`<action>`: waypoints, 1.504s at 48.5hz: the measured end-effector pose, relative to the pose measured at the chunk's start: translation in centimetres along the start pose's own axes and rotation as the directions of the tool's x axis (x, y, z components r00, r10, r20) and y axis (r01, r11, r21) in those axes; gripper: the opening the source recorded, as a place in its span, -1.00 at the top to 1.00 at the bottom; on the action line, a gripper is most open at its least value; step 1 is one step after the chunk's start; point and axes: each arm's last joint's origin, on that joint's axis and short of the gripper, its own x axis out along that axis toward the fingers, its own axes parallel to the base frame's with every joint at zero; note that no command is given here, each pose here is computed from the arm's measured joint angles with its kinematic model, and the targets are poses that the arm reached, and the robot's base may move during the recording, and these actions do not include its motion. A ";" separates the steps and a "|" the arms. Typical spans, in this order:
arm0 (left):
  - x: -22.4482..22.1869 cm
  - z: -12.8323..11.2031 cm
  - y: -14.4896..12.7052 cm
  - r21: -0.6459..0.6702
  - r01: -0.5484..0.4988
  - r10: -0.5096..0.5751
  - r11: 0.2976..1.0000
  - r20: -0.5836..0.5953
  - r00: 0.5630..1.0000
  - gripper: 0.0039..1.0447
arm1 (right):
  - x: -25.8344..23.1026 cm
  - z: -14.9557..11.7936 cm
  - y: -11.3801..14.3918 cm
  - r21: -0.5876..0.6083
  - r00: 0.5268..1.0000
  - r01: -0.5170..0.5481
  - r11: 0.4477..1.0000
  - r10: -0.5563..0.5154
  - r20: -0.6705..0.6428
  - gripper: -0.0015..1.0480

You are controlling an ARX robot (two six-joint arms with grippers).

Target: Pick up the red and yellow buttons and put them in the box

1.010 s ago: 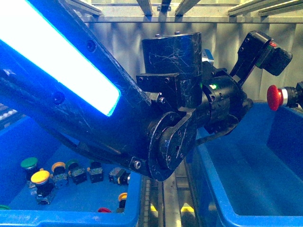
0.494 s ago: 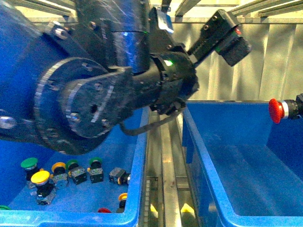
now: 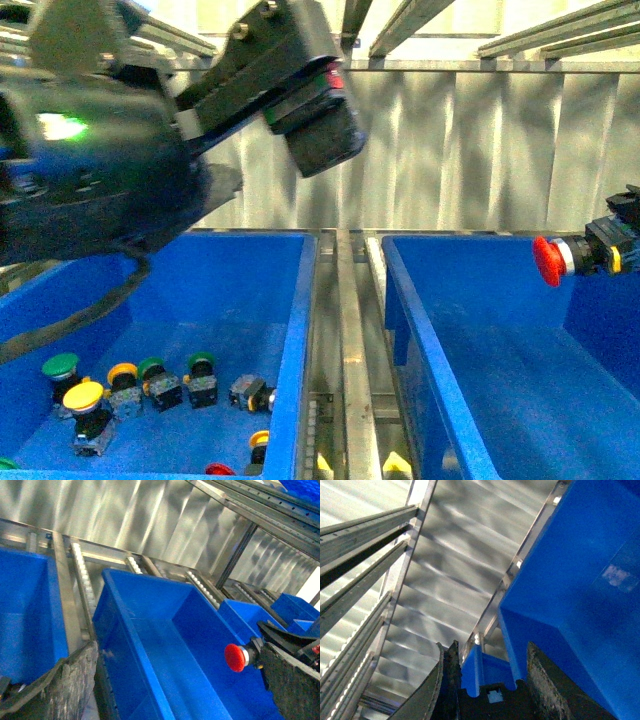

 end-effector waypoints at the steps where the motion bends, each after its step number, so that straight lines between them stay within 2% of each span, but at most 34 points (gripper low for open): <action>1: -0.7 0.0 0.0 0.004 -0.013 0.013 1.000 0.001 1.000 -0.86 | 0.0 -0.1 0.1 -0.007 1.000 -0.004 1.000 0.004 -0.002 0.42; 4: -2.2 -0.1 0.1 0.014 -0.045 0.045 0.999 -0.005 0.999 -0.85 | 0.2 -0.2 0.5 -0.017 1.000 -0.011 1.000 0.010 -0.008 0.42; 5: -2.9 -0.2 0.0 0.061 -0.141 0.142 0.988 -0.012 0.990 -0.78 | 0.2 -0.3 0.6 -0.020 1.000 -0.012 1.000 0.012 -0.012 0.43; 7: -5.1 -0.5 0.5 0.176 -0.365 0.374 0.914 -0.019 0.927 -0.57 | 0.2 -0.4 0.8 -0.029 1.000 -0.014 0.999 0.014 -0.014 0.44; 10: -8.8 -1.5 1.7 0.304 -0.520 0.542 0.798 0.012 0.840 -0.30 | 0.2 -0.7 0.9 -0.043 1.000 -0.010 0.999 0.009 -0.023 0.44; 14: -11.5 -2.2 2.6 0.342 -0.544 0.570 0.767 0.027 0.821 -0.06 | 0.2 -0.6 1.0 -0.059 1.000 -0.007 0.998 0.006 -0.014 0.44; 25: -16.1 -4.0 4.3 0.381 -0.532 0.567 0.756 0.023 0.823 0.63 | -0.1 -1.3 1.8 -0.090 0.999 -0.019 0.996 0.016 -0.033 0.45; 27: -16.9 -4.3 4.7 0.384 -0.530 0.566 0.756 0.022 0.824 0.85 | -0.1 -1.4 1.9 -0.099 0.999 -0.020 0.995 0.017 -0.031 0.45; 29: -17.4 -4.5 4.9 0.384 -0.531 0.567 0.755 0.023 0.823 0.97 | -0.2 -1.5 2.0 -0.115 1.000 -0.014 0.993 0.011 -0.026 0.45; 47: -20.3 -5.6 5.9 0.389 -0.534 0.571 0.751 0.027 0.821 0.96 | -0.7 -2.0 2.7 -0.215 0.998 -0.034 0.976 0.022 -0.055 0.45; 51: -21.0 -5.5 6.2 0.389 -0.514 0.551 0.765 0.019 0.834 0.96 | -0.7 -1.9 2.8 -0.229 0.998 -0.043 0.972 0.030 -0.059 0.46; 56: -21.6 -5.6 6.6 0.388 -0.544 0.579 0.744 0.033 0.815 0.96 | -0.7 -1.8 2.8 -0.251 0.997 -0.045 0.967 0.030 -0.066 0.46; 73: -22.5 -6.1 6.3 0.389 -0.537 0.564 0.748 0.052 0.824 0.96 | -1.0 -1.1 2.2 -0.267 0.998 -0.029 0.963 0.015 -0.054 0.46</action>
